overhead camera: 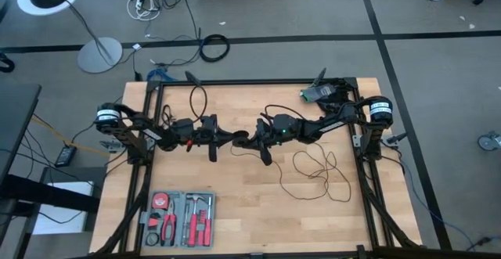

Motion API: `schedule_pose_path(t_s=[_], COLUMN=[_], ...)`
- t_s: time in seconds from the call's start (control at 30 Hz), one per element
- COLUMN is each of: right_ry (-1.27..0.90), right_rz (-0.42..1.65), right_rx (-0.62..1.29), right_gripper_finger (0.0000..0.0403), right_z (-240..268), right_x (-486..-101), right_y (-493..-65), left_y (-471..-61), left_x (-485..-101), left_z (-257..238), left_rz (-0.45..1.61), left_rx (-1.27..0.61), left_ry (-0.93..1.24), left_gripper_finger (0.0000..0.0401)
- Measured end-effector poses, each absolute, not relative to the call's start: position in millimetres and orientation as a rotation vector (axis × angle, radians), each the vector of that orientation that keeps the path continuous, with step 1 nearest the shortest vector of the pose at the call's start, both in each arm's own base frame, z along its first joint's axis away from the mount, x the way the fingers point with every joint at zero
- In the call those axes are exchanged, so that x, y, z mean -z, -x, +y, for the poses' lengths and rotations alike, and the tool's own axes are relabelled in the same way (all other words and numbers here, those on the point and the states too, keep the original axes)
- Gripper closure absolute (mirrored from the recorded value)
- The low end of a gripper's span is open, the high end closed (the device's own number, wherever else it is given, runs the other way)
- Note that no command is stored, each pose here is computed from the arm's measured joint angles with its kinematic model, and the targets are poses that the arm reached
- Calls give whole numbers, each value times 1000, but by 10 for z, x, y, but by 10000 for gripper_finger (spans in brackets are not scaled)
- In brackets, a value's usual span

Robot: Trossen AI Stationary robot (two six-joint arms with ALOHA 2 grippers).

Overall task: Coil cords
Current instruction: Coil the black wire on the spool

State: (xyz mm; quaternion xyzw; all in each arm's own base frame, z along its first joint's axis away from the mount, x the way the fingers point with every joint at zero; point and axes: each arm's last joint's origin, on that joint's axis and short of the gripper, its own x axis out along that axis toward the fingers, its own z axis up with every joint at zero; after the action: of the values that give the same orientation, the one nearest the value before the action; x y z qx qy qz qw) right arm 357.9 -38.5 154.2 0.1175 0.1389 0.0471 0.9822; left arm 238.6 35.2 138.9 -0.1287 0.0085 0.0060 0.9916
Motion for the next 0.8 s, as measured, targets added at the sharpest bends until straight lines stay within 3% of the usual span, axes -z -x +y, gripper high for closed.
schedule_pose_path(t_s=[0.2, 0.47, 0.8], right_ry=[-236, -257, -337], right_rz=[278, 302, 491], right_rx=[-91, -36, 35], right_gripper_finger=[395, 349, 309], right_z=[-386, -422, -590], right_x=[-1545, -1533, -1358], right_y=[-3580, -3578, -3478], left_y=[-2386, -2331, -2153], left_x=[-1387, -1343, -1307], left_z=[352, 379, 382], left_rz=[18, 22, -34], left_rx=[-13, -115, -222], left_ry=[265, 281, 304], left_gripper_finger=[398, 400, 401])
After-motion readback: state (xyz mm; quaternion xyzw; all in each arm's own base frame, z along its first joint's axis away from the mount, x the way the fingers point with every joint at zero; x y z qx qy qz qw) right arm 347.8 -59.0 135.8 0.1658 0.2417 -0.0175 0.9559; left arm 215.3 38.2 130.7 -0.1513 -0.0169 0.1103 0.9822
